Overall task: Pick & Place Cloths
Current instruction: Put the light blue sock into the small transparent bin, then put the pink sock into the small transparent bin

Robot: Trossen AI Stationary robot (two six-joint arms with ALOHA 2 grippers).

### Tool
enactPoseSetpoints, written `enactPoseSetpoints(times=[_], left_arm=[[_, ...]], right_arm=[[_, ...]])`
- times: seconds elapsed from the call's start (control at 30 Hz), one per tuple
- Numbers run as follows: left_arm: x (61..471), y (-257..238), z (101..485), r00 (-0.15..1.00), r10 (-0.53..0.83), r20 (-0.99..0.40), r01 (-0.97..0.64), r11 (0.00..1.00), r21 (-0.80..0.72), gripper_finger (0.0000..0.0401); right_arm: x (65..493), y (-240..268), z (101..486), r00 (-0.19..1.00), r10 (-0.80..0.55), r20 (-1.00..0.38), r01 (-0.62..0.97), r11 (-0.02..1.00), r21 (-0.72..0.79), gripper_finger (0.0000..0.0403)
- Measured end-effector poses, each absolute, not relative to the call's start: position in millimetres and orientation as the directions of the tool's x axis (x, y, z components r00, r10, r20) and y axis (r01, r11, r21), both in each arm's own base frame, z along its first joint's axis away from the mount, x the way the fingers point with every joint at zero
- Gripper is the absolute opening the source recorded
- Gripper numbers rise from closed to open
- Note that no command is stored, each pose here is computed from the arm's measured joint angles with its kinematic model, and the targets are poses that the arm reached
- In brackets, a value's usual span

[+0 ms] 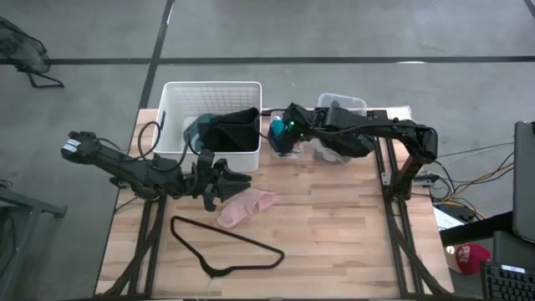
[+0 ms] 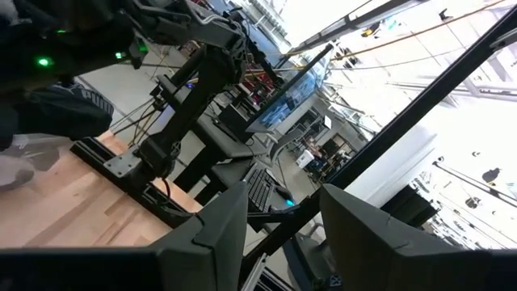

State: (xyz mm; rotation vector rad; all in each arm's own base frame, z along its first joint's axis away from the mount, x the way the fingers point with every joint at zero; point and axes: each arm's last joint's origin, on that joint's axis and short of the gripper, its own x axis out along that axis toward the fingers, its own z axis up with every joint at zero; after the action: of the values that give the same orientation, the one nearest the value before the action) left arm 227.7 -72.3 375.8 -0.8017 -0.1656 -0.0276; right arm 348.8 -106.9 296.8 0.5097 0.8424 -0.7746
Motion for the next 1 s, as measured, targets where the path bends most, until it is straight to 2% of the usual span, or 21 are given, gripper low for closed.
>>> enactPoseSetpoints(times=[0.17, 0.33, 0.43, 0.57, 0.73, 0.9, 1.0], left_arm=[[228, -72, 375, 0.987, 0.038, 0.155, 0.084, 0.699, -0.710, 0.0162], [228, -72, 375, 0.987, 0.038, 0.155, 0.084, 0.699, -0.710, 0.0162], [228, -72, 375, 0.987, 0.038, 0.155, 0.083, 0.705, -0.705, 0.0162], [228, -72, 375, 0.987, 0.042, 0.154, 0.079, 0.714, -0.696, 0.0162], [228, -72, 376, 0.986, 0.049, 0.161, 0.077, 0.719, -0.690, 0.0162], [228, -72, 376, 0.985, 0.060, 0.163, 0.070, 0.720, -0.690, 0.0162], [227, -72, 376, 0.985, 0.060, 0.164, 0.071, 0.720, -0.690, 0.0162]], right_arm=[[347, -87, 304, 0.444, -0.377, -0.813, 0.748, 0.655, 0.105, 0.0248], [344, -71, 310, 0.450, -0.394, -0.801, 0.750, 0.653, 0.100, 0.0272], [352, -54, 314, 0.530, -0.323, -0.784, 0.662, 0.736, 0.144, 0.0281], [365, -22, 312, 0.630, -0.169, -0.758, 0.463, 0.866, 0.191, 0.0289], [379, 14, 297, 0.646, -0.107, -0.756, 0.327, 0.933, 0.147, 0.0295], [398, 41, 269, 0.640, -0.063, -0.766, 0.266, 0.953, 0.144, 0.0287], [409, 46, 242, 0.595, -0.060, -0.801, 0.301, 0.941, 0.153, 0.0277]])
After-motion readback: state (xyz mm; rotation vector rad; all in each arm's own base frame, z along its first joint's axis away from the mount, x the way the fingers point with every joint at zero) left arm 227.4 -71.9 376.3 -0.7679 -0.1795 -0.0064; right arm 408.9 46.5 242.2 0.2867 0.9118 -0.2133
